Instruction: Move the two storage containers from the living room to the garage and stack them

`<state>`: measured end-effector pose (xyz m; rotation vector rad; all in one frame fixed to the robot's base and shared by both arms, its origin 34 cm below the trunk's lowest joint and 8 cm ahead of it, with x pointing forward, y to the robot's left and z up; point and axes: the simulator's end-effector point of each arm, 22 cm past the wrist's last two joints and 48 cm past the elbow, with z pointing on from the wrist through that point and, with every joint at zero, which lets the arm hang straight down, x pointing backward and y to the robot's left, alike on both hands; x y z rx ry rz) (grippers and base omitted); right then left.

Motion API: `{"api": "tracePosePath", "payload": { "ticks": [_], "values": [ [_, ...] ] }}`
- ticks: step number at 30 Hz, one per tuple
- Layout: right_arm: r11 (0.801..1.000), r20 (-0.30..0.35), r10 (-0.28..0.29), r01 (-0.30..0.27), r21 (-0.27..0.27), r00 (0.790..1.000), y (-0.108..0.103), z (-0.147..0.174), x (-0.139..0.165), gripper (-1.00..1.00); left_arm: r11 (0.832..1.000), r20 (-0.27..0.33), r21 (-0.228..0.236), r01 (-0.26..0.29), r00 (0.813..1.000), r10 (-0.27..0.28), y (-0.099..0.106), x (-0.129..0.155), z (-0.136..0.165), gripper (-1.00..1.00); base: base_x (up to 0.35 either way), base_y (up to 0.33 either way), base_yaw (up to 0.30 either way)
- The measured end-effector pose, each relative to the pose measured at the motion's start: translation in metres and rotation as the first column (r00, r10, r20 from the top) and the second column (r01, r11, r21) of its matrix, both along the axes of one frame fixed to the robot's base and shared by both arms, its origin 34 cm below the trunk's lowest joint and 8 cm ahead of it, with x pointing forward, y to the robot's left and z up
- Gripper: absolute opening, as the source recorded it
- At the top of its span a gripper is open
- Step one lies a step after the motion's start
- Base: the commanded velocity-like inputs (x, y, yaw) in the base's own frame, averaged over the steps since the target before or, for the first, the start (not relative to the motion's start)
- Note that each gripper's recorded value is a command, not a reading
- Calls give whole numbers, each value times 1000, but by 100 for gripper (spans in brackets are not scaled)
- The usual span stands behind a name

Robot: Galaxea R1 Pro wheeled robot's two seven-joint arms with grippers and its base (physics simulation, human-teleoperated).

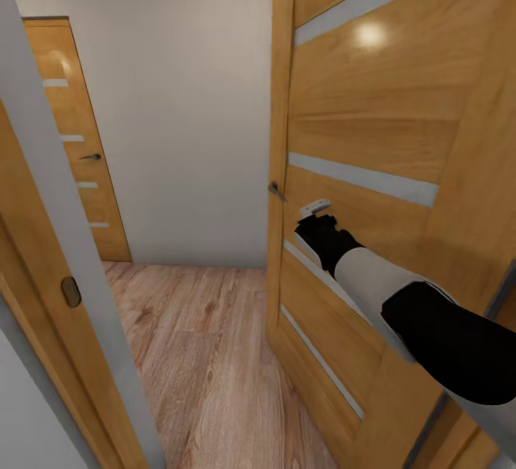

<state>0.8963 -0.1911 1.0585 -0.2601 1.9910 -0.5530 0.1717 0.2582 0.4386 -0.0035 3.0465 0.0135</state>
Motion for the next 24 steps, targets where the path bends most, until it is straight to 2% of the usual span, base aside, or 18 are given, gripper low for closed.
{"api": "tracePosePath", "payload": {
  "ticks": [9, 10, 11, 13, 14, 19, 22, 23, 24],
  "values": [
    [1000, 9, -5, 5, 4, 1000, -7, 5, 2, 100, 1000, 0, 0, 0, 1000, 0, 0, 0, 0, 100, 0, 0, 0],
    [1000, 12, -5, 5, -12, 1000, -8, 7, 2, 100, 1000, 0, 0, 0, 1000, 0, 0, 0, 0, 100, 0, 0, 0],
    [999, 19, 2, -1, -50, 1000, -4, 12, 1, 100, 1000, 0, 0, 0, 1000, 0, 0, 0, 0, 100, 0, 0, 0],
    [999, 22, 28, -27, -43, 999, 17, 13, 0, 100, 1000, 1, 0, 0, 1000, 0, 0, 0, 0, 100, 0, 0, 0],
    [999, 22, 30, -29, -43, 999, 17, 13, 0, 100, 1000, 1, 0, 0, 1000, 0, 0, 0, 0, 100, 0, 0, 0],
    [998, 66, 59, -59, -12, 996, 31, 29, 3, 100, 1000, 2, -1, 0, 1000, 0, -1, 1, 0, 100, 0, 0, 0],
    [996, 79, 76, -79, 39, 994, 42, 35, 3, 100, 1000, 2, -1, 0, 1000, 0, -1, 1, 0, 100, 0, 0, 0],
    [993, 71, 81, -87, 81, 994, 47, 31, 2, 100, 1000, 2, -2, 0, 1000, 0, -1, 1, 0, 100, 0, 0, 0],
    [991, 65, 84, -91, 99, 994, 50, 28, 1, 100, 1000, 2, -2, 0, 1000, 1, -1, 1, 0, 100, 0, 0, 0]
  ]
}}
